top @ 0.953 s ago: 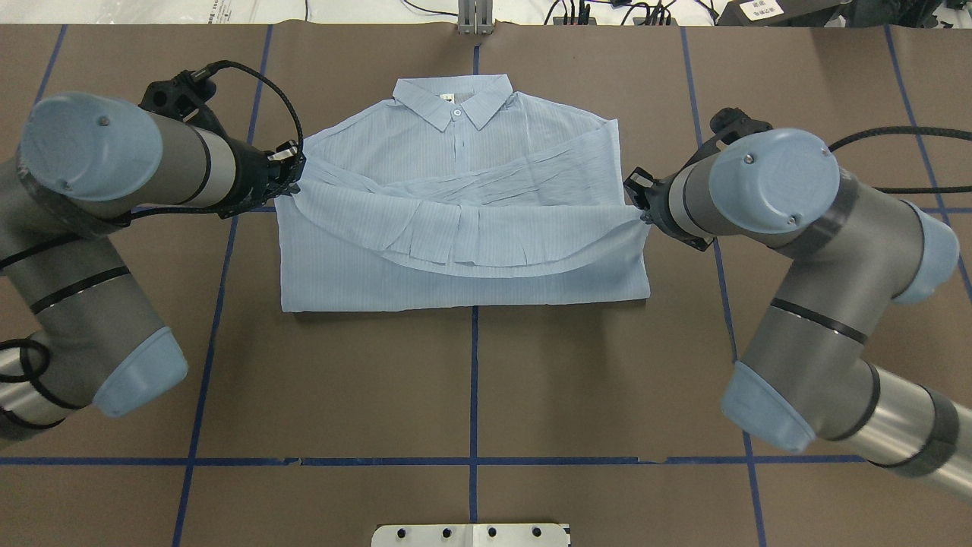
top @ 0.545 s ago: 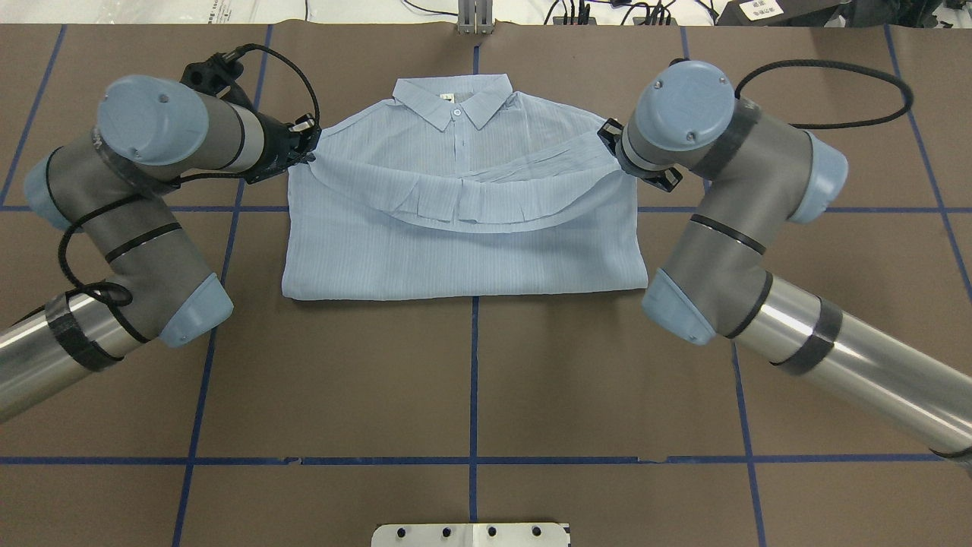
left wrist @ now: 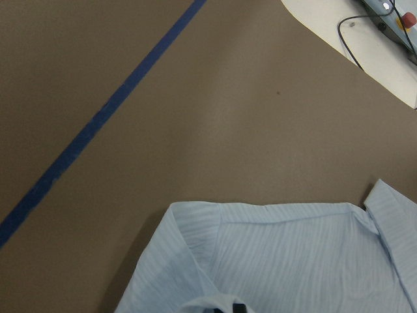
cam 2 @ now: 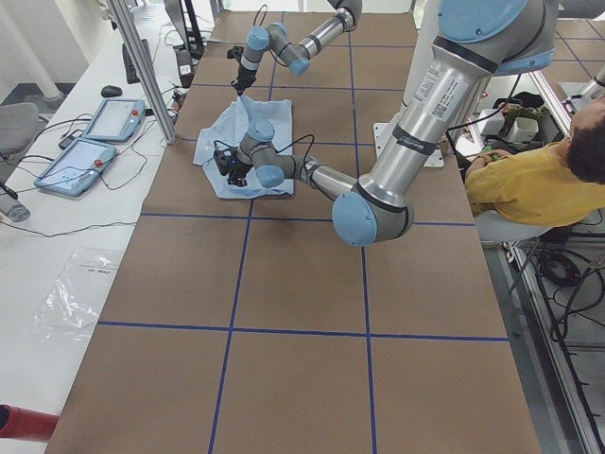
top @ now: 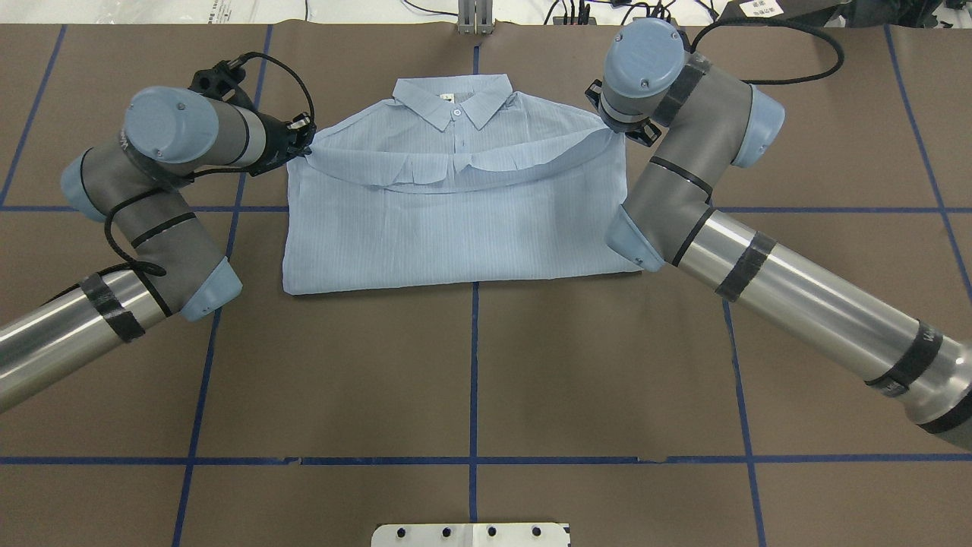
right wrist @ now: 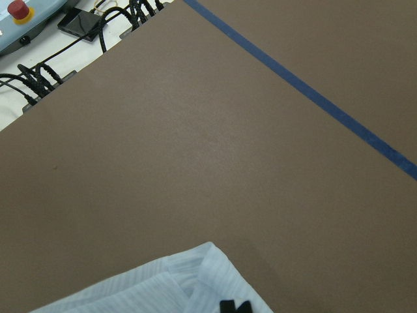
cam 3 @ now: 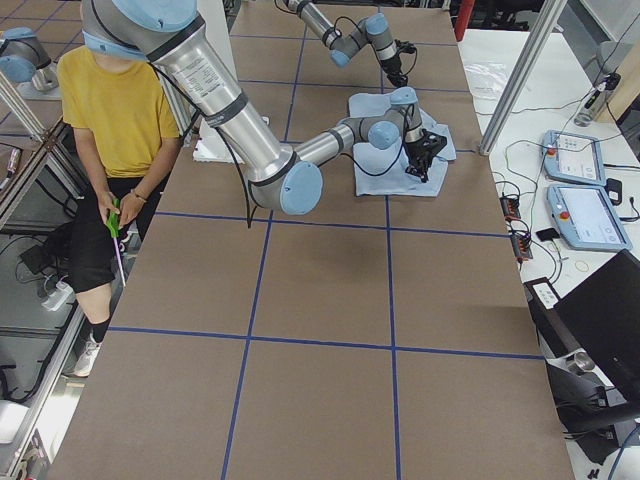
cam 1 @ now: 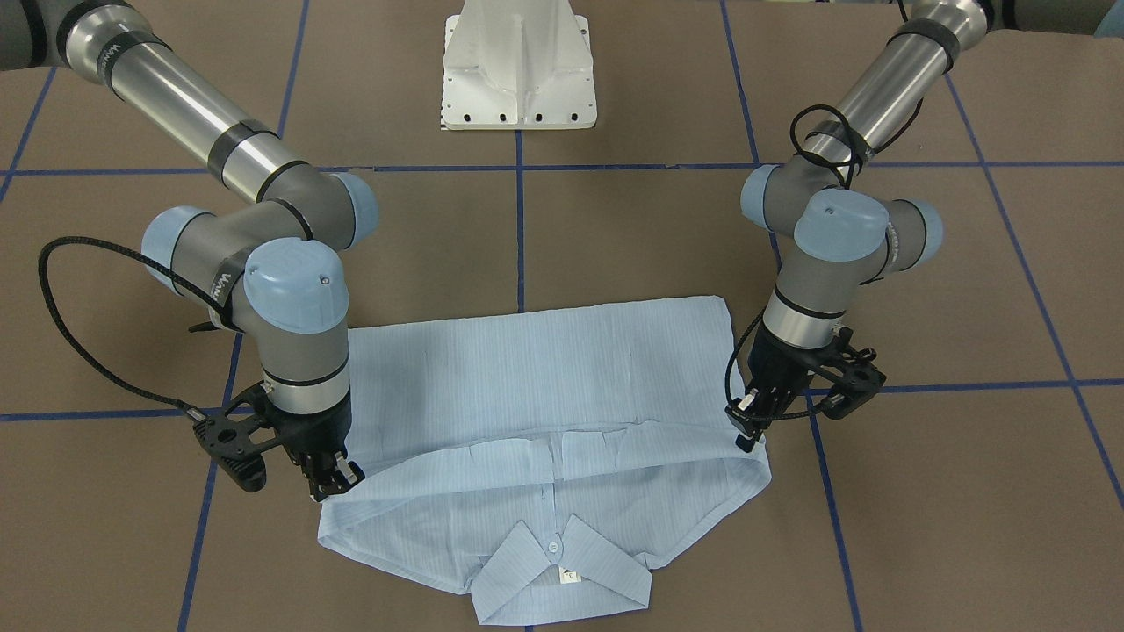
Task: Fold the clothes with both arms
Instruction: 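Release the hem near the collar and lift both grippers away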
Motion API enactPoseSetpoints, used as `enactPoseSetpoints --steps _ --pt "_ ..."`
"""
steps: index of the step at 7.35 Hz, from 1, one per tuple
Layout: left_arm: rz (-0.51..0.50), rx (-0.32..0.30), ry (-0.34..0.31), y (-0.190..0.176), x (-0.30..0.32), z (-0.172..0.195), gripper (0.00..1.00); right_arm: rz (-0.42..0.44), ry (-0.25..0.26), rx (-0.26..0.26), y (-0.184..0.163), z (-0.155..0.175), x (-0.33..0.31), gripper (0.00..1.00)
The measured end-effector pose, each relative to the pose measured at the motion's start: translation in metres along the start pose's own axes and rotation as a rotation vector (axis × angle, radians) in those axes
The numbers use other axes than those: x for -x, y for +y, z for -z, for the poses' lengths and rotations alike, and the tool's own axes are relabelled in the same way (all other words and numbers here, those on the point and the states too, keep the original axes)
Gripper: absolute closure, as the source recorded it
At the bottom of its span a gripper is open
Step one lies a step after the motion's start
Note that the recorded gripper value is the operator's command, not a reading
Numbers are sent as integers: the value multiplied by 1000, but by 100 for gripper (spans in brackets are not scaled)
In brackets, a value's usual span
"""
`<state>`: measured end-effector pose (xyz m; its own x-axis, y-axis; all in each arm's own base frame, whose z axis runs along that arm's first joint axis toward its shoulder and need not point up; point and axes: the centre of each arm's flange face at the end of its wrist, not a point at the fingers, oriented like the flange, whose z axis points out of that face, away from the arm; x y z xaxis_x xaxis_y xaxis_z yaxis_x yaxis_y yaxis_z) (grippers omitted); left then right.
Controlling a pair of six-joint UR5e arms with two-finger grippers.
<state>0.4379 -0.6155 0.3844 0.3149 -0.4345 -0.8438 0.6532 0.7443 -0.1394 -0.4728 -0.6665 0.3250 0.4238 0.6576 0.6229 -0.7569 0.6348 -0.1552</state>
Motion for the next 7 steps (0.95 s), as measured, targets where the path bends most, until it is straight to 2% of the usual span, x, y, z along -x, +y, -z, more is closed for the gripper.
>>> enactPoseSetpoints --steps 2,7 --pt "-8 -20 -13 -4 4 -11 100 1 10 -4 0 -14 13 100" --pt "-5 -38 -11 -15 1 -9 100 1 21 -4 1 -19 18 100"
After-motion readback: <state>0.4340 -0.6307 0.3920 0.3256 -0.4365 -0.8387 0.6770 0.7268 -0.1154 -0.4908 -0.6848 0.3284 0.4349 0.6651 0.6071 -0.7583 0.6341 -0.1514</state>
